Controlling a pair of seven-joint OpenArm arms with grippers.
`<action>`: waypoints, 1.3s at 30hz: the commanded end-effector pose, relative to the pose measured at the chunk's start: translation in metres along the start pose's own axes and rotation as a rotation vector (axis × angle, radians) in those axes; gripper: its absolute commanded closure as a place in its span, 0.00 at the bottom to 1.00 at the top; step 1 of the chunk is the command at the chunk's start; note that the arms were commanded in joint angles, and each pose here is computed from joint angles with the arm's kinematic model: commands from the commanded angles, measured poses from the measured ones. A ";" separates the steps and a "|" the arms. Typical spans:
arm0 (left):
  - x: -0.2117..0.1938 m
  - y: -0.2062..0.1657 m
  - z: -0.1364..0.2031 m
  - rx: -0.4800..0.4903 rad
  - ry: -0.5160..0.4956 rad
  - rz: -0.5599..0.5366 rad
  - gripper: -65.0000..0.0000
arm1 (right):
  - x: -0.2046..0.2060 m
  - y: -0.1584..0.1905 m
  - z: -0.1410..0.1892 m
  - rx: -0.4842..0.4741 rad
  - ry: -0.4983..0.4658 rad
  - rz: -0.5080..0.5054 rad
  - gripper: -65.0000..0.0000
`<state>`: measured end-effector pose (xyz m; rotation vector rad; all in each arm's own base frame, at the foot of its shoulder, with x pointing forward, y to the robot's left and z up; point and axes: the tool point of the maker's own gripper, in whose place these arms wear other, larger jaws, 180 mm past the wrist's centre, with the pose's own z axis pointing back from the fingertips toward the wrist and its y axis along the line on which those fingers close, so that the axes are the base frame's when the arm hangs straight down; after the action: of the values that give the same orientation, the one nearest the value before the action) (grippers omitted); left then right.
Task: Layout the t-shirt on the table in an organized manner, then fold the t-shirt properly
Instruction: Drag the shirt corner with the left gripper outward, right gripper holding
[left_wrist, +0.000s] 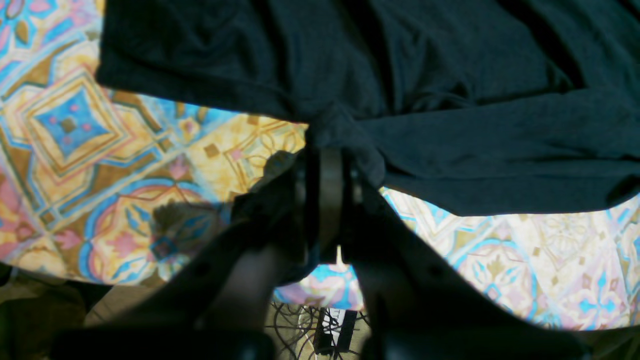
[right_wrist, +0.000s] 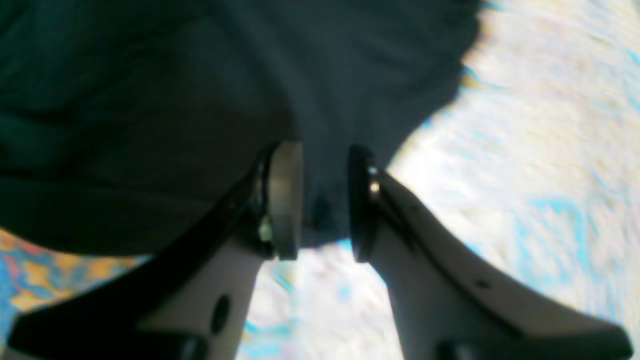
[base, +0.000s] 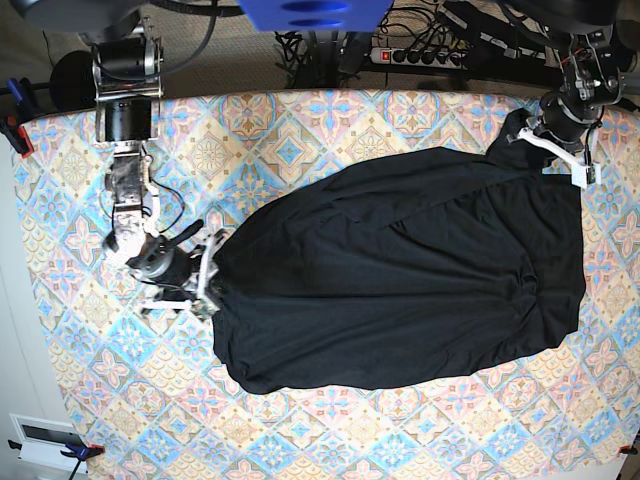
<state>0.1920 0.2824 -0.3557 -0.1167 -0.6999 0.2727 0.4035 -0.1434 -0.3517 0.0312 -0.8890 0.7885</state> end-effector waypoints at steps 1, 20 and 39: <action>0.009 0.000 0.004 -0.002 -0.026 -0.015 0.97 | 0.001 -0.018 0.005 -0.036 -0.005 -0.021 0.77; -0.015 -0.001 0.005 -0.006 0.102 -0.004 0.59 | -0.020 -0.019 -0.020 0.090 -0.046 -0.417 0.68; -0.013 -0.001 0.006 0.003 0.048 0.103 0.58 | -0.042 -0.025 -0.023 0.072 -0.053 -0.524 0.61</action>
<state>0.1747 0.2752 -0.3680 -0.1640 -0.6154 0.3818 0.4007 -0.1739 -0.4137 0.3426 -0.7760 0.3274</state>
